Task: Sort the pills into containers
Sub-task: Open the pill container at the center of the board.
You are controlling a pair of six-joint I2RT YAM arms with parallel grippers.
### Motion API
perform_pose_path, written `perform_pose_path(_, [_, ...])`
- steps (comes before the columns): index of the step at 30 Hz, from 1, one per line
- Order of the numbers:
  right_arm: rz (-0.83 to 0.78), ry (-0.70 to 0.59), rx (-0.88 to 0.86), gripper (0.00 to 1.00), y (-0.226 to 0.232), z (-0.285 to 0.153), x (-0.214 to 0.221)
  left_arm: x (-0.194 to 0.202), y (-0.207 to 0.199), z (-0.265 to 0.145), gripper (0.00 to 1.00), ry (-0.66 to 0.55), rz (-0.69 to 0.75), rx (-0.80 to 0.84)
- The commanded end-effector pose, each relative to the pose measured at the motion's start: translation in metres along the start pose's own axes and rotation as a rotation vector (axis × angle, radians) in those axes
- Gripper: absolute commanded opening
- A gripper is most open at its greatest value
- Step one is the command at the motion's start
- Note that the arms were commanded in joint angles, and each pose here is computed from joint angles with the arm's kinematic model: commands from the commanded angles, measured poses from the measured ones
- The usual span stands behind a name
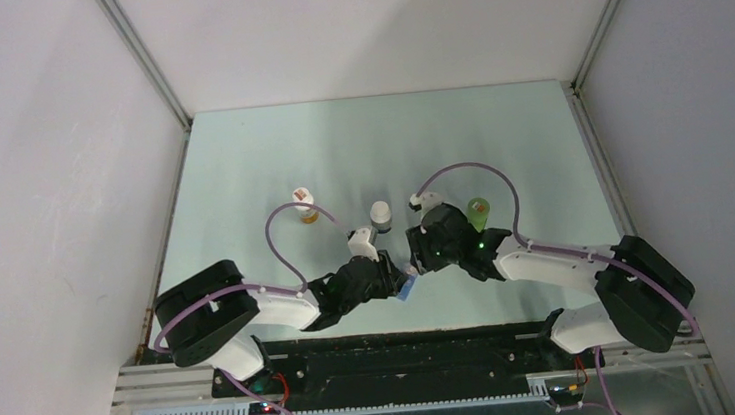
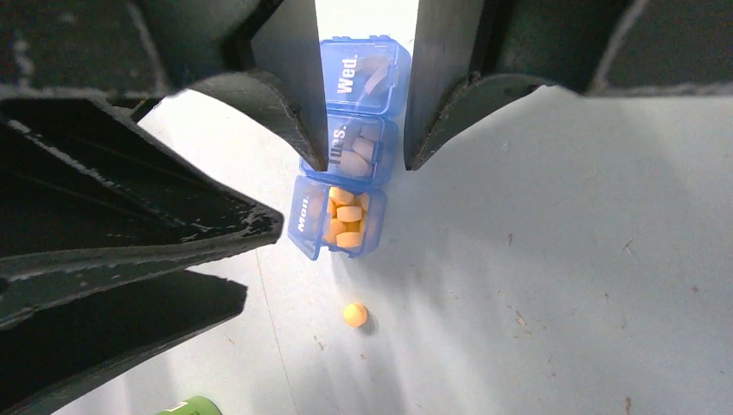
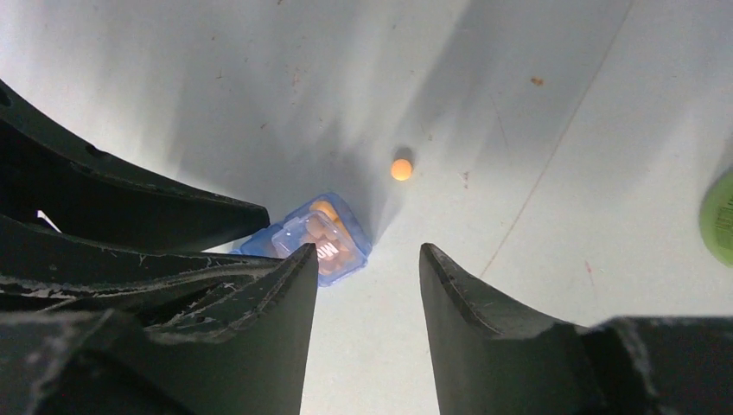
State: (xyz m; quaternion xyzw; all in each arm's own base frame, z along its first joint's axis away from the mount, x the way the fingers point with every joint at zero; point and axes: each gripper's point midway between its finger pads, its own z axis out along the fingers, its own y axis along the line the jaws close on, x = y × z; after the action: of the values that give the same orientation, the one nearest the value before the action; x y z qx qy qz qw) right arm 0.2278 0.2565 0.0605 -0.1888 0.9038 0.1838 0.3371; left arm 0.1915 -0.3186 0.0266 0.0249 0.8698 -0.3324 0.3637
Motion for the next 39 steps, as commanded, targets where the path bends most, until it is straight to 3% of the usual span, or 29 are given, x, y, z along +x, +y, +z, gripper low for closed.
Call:
perform_pose_path(1, [0.042, -0.047, 0.025, 0.54, -0.007, -0.011, -0.017, 0.021, 0.038, -0.002, 0.42, 0.066, 0.055, -0.142])
perform_pose_path(5, [0.133, -0.065, 0.019, 0.63, -0.005, -0.007, -0.034, 0.021, 0.037, -0.001, 0.41, 0.069, 0.063, -0.146])
perform_pose_path(8, [0.167, -0.025, 0.032, 0.65, -0.004, -0.001, -0.039, 0.020, 0.038, -0.001, 0.41, 0.067, 0.068, -0.148])
perform_pose_path(19, [0.094, 0.144, 0.076, 0.63, 0.003, 0.027, -0.023, 0.018, 0.042, -0.003, 0.39, 0.058, 0.082, -0.165])
perform_pose_path(39, [-0.008, 0.236, 0.061, 0.52, -0.011, -0.015, -0.011, 0.020, 0.053, -0.005, 0.37, 0.042, 0.045, -0.213])
